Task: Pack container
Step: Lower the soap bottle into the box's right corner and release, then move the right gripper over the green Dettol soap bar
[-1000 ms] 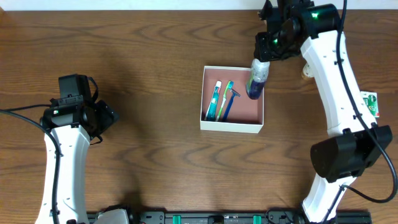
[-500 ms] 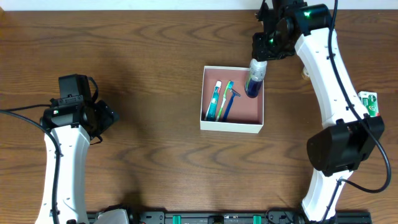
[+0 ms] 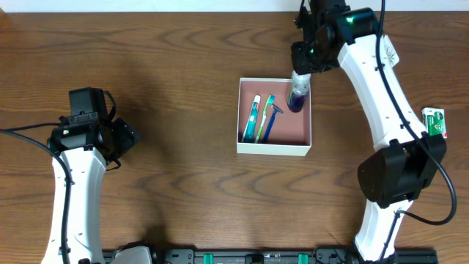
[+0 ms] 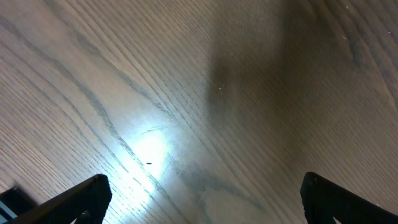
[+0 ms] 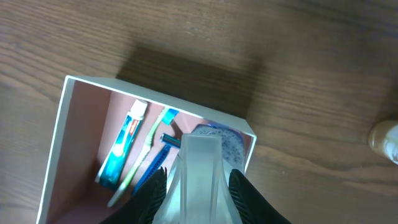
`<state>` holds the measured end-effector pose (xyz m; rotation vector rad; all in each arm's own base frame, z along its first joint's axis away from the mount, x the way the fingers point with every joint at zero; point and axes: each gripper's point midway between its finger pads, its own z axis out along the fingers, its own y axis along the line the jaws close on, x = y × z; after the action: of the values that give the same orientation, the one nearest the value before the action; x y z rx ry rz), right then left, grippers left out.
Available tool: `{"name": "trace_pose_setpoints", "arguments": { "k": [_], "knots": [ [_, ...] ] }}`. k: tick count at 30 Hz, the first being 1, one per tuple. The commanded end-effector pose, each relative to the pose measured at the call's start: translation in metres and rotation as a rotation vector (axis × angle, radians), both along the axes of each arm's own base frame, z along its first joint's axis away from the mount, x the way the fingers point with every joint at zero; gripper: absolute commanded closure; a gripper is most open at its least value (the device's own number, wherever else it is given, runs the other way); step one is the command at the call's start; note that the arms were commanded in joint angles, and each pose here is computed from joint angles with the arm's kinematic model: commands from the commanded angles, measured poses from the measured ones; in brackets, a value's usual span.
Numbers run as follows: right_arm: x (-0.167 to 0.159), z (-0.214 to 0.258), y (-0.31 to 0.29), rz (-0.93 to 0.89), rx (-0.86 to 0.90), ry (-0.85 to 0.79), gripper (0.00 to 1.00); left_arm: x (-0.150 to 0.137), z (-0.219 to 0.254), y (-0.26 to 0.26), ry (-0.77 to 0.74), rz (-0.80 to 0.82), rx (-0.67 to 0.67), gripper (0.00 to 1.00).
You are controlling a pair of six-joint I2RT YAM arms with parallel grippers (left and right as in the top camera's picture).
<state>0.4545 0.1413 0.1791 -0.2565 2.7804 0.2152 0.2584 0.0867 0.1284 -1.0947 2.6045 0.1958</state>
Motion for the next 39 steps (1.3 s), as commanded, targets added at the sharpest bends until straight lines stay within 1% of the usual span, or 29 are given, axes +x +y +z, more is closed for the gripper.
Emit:
{"name": "trace_pose_setpoints", "arguments": {
  "k": [1,8,20,27,34,39],
  "knots": [
    [-0.001,-0.002,0.006,0.011,-0.009,-0.011,0.7,-0.002,-0.001,0.002,0.005,0.019,0.0,0.02],
    [-0.004,-0.023,0.005,0.016,-0.018,0.013,0.69,-0.002,-0.001,0.002,0.005,0.019,0.0,0.02],
    [-0.002,-0.027,-0.005,0.005,-0.077,0.006,0.68,-0.002,-0.001,0.002,0.005,0.019,0.0,0.02],
    [-0.004,-0.029,-0.005,0.006,-0.079,0.012,0.59,-0.002,-0.001,0.002,0.005,0.019,0.0,0.02],
    [-0.002,-0.028,-0.005,0.005,-0.077,0.006,0.55,-0.002,-0.001,0.002,0.005,0.019,0.0,0.02],
    [0.002,-0.018,-0.006,-0.001,-0.068,-0.026,0.5,-0.002,-0.001,0.002,0.005,0.019,0.0,0.02]
  ]
}}
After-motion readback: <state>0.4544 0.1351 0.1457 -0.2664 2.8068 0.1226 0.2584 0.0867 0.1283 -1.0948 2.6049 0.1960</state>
